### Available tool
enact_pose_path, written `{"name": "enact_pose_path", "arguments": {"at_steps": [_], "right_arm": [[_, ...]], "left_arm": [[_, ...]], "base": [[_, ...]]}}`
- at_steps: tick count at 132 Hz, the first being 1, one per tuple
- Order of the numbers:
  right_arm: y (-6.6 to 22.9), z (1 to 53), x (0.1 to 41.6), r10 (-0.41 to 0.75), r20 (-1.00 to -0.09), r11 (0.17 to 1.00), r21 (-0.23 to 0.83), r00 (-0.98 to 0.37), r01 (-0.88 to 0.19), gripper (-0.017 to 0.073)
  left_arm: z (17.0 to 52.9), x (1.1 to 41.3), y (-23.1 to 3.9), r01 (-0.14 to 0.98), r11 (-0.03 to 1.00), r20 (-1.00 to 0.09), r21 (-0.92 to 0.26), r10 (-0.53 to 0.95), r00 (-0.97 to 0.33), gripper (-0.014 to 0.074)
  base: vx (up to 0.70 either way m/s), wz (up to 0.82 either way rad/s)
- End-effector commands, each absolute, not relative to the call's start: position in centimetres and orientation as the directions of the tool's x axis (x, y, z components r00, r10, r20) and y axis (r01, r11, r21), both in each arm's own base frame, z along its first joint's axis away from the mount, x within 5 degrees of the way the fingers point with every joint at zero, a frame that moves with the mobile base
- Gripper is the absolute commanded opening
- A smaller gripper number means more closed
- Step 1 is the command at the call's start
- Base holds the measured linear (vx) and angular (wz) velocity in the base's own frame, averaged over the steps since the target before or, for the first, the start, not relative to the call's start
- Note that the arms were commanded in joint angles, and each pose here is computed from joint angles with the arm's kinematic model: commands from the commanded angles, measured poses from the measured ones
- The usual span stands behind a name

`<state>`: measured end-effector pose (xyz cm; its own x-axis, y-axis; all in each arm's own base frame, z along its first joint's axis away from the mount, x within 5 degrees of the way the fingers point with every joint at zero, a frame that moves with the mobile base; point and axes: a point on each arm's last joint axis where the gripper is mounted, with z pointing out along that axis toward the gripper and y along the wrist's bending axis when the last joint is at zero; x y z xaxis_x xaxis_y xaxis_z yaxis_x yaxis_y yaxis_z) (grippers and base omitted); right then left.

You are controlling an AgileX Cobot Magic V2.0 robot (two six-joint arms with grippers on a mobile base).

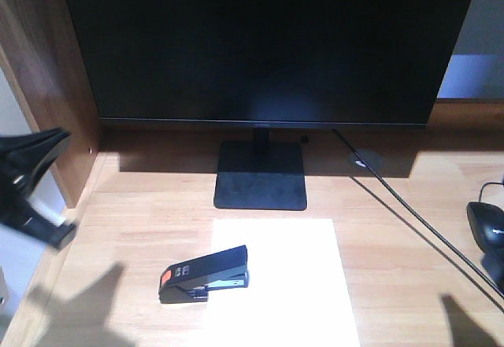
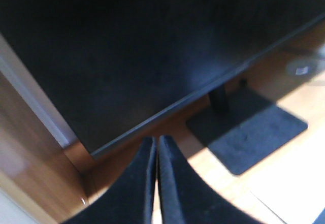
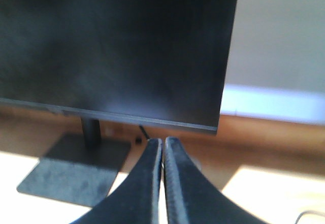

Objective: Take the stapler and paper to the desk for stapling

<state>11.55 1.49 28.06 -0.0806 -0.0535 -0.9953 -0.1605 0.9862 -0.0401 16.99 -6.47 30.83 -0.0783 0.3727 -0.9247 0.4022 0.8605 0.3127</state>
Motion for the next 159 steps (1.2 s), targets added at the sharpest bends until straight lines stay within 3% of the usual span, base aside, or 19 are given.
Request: {"name": "enact_pose_path", "arguments": {"at_steps": [1,50,159], "right_arm": [[1.6,28.3,10.1,-0.051,-0.999,0.984,-0.048,-0.010,-0.169,-0.0006],[1.5,25.3,7.1,-0.048,-0.996,0.985,-0.059,0.075,-0.164,-0.0006],[1.5,25.3,7.1,-0.049,-0.996,0.985,-0.060,0.073,-0.164,-0.0006]], "left_arm": [[31.9,14.7,-5.7,0.364,0.879,-0.950,0.307,0.307,0.059,-0.0006],[28.8,8.6,-3.3,0.332,0.892,-0.951,0.307,0.279,0.130,-0.0006],[28.8,8.2,-3.1,0.326,0.894,-0.951,0.307,0.273,0.148,-0.0006]], "base": [[0.00,0.00],[0.00,0.00],[0.00,0.00]]}}
